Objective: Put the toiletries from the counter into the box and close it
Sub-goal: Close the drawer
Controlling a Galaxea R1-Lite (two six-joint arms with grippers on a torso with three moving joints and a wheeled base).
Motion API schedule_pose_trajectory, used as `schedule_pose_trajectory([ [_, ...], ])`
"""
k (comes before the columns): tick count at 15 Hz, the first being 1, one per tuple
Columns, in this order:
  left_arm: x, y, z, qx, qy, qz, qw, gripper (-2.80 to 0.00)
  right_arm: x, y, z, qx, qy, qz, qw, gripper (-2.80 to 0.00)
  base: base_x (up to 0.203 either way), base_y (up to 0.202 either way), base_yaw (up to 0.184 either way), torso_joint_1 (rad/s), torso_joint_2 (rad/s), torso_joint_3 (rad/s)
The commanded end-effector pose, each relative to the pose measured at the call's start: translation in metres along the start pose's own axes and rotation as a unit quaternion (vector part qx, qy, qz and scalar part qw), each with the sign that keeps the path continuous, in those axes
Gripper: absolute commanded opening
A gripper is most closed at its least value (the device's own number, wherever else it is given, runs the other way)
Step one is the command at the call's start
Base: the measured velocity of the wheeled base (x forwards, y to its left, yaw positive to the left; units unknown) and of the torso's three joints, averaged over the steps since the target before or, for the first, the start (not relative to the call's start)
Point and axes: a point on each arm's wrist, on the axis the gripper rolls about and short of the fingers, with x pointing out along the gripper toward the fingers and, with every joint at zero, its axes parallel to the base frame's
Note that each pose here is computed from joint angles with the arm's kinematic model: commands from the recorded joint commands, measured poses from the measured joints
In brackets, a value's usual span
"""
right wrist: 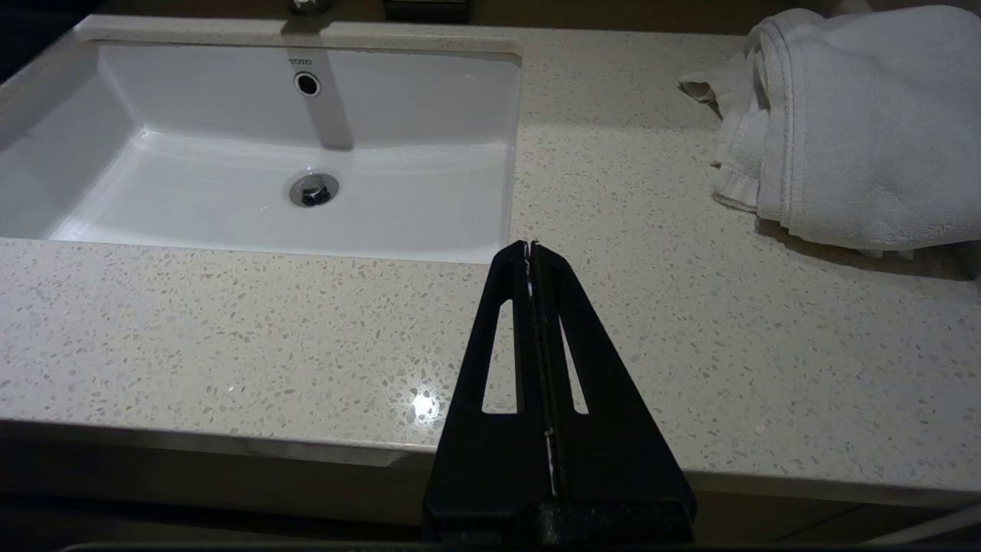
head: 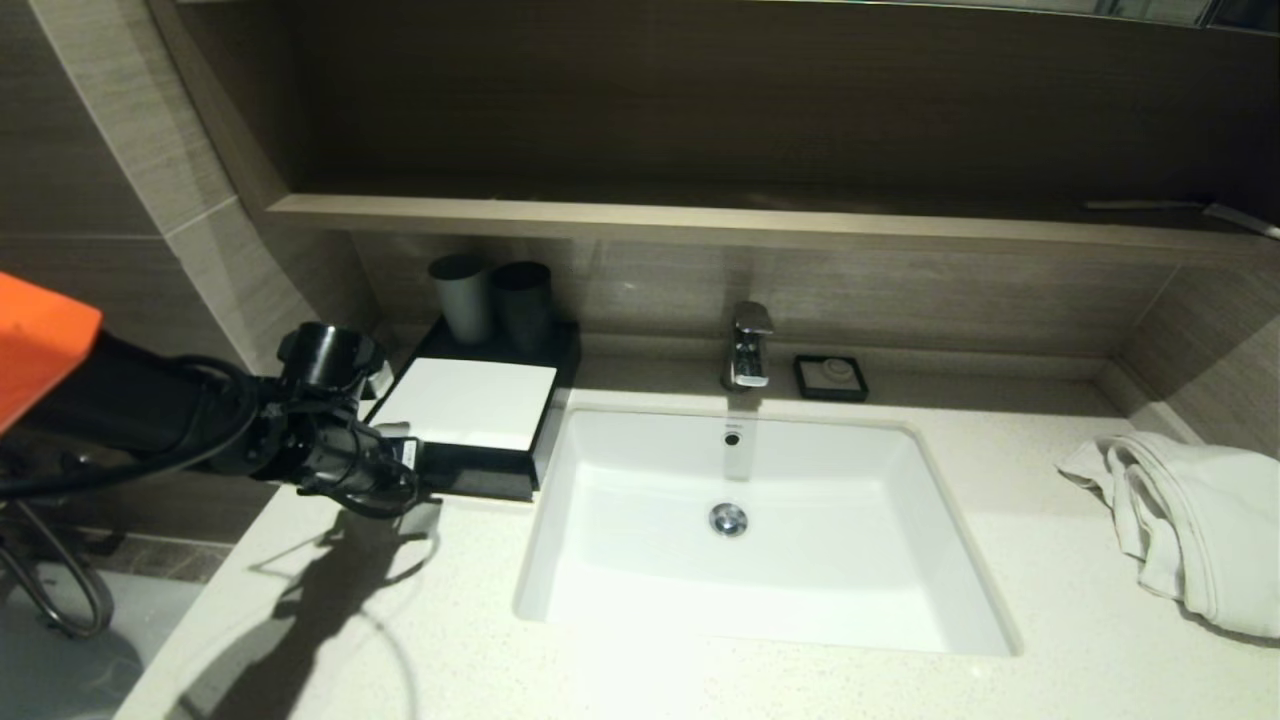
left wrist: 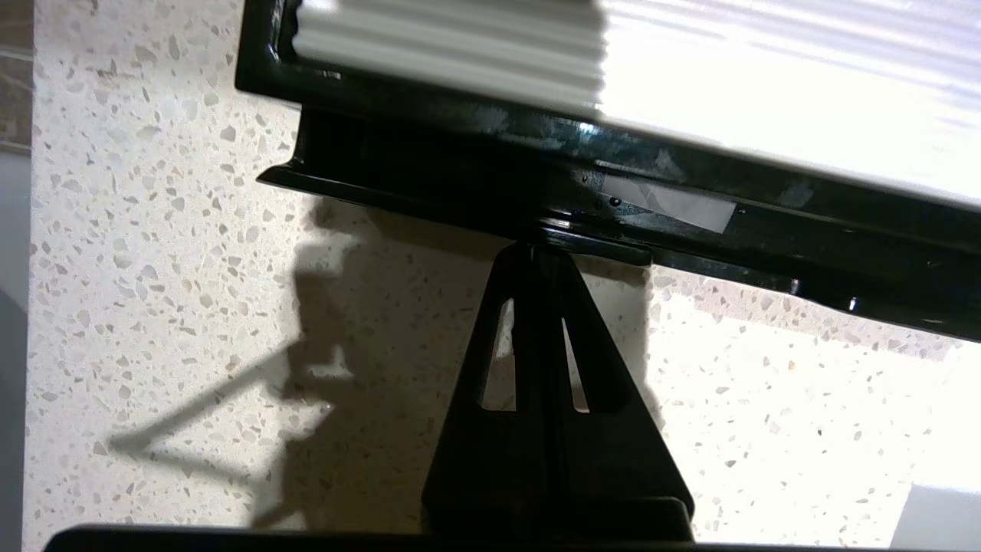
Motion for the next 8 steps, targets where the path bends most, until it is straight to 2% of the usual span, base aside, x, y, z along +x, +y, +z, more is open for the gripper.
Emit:
schedule_pose_trajectory([
  [1, -0.0013, -0.0004, 0.0037, -0.001, -0.006, -0.001, 1.0000, -2.80, 0.0000, 0.0000, 0.0000, 0.000, 0.000, 0.000, 1.000, -2.80, 0.000, 0.000, 0.000, 0.000, 0.00, 0.000],
  [8, 0.0038, -0.0015, 0.0100, -0.001, -0.014, 0.005, 0.9999, -2.80, 0.0000, 0.0000, 0.0000, 0.000, 0.000, 0.000, 1.000, -2.80, 0.000, 0.000, 0.000, 0.000, 0.00, 0.000],
])
